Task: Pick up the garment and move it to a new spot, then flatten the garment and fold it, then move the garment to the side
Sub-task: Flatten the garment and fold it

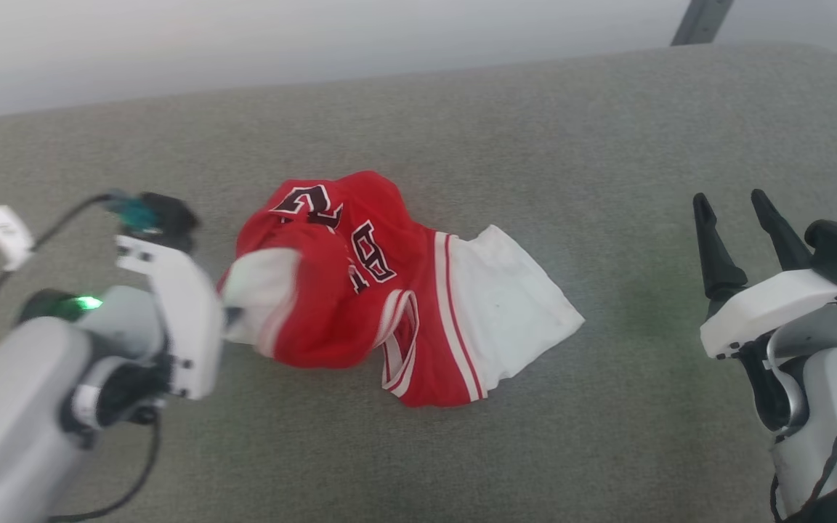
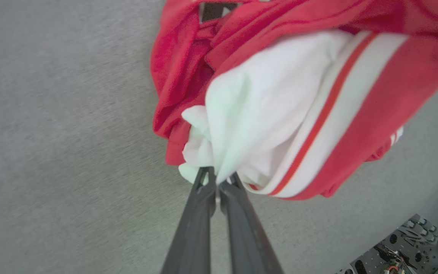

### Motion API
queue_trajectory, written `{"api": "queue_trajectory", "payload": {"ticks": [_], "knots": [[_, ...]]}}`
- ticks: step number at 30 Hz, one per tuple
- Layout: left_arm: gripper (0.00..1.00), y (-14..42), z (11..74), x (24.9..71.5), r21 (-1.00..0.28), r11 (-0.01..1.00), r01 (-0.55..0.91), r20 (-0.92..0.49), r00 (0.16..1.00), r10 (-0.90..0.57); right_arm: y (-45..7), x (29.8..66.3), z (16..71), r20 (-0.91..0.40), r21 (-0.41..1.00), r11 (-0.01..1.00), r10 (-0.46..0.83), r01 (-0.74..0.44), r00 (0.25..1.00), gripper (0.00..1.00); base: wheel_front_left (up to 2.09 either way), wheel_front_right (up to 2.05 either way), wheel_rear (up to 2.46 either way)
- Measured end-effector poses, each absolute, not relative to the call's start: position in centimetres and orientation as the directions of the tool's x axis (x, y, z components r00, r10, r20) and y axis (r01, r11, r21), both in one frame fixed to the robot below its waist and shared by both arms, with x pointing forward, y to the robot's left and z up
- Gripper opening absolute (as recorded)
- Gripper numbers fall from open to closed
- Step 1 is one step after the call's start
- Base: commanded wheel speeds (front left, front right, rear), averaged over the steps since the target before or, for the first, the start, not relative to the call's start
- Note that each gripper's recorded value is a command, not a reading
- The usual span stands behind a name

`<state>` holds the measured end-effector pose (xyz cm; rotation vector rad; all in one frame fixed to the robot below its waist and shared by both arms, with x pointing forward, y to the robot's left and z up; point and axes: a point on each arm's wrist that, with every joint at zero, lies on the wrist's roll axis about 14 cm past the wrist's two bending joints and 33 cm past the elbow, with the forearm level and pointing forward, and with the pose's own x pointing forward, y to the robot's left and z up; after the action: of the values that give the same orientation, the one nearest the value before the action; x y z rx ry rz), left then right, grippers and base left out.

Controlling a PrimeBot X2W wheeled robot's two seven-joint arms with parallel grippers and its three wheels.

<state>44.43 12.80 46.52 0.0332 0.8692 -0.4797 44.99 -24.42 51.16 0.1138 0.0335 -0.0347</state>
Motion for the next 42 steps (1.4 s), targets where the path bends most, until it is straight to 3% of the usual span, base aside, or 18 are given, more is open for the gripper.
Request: {"api": "queue_trajectory", "payload": {"ticks": [6,11,20,26,27,28,31,32,33,42], "knots": [[0.0,18.5,48.2,44.9,-0.116,0.958,0.263,-0.714,0.649,-0.264,-23.6,45.5,51.5,-0.029,0.111,0.994,-0.009,0.012,1.0,1.0,0.0,0.0,0.0],[0.0,23.7,47.8,44.0,-0.065,0.992,0.105,-0.732,0.671,-0.119,-23.1,45.8,51.6,-0.033,0.106,0.994,0.006,-0.003,0.999,1.0,0.0,0.0,0.0],[0.0,30.2,44.0,41.3,0.036,0.995,-0.094,-0.808,0.583,0.084,-22.8,46.0,51.2,-0.048,0.099,0.995,0.017,-0.012,0.999,1.0,0.0,0.0,0.0],[0.02,31.4,41.6,40.4,0.066,0.989,-0.129,-0.84,0.529,0.125,-22.8,46.1,50.8,-0.06,0.096,0.995,0.019,-0.013,0.998,1.0,0.0,0.0,0.0],[0.07,31.4,41.0,40.3,0.062,0.989,-0.136,-0.846,0.518,0.125,-22.8,46.1,50.7,-0.063,0.096,0.995,0.019,-0.012,0.998,1.0,0.0,0.0,0.0],[0.23,31.3,40.6,40.2,0.058,0.989,-0.136,-0.85,0.513,0.121,-22.8,46.1,50.6,-0.067,0.094,0.995,0.018,-0.012,0.998,1.0,0.0,0.0,0.0],[0.45,30.9,40.0,40.8,0.033,0.989,-0.144,-0.843,0.528,0.105,-22.9,46.0,50.5,-0.071,0.093,0.996,0.016,-0.01,0.997,1.0,0.0,0.0,0.0],[0.8,30.9,39.9,40.9,0.03,0.989,-0.143,-0.841,0.531,0.103,-23.0,46.0,50.5,-0.071,0.092,0.996,0.016,-0.009,0.997,1.0,0.0,0.0,0.0],[1.0,30.8,39.9,41.4,0.013,0.989,-0.146,-0.832,0.547,0.092,-23.0,45.9,50.5,-0.072,0.092,0.996,0.016,-0.009,0.997,1.0,0.0,0.0,0.0],[1.0,31.9,43.2,42.7,0.016,0.99,-0.138,-0.784,0.613,0.098,-23.0,45.7,51.3,-0.053,0.086,0.996,0.018,-0.014,0.998,1.0,0.0,0.0,0.0]]}}
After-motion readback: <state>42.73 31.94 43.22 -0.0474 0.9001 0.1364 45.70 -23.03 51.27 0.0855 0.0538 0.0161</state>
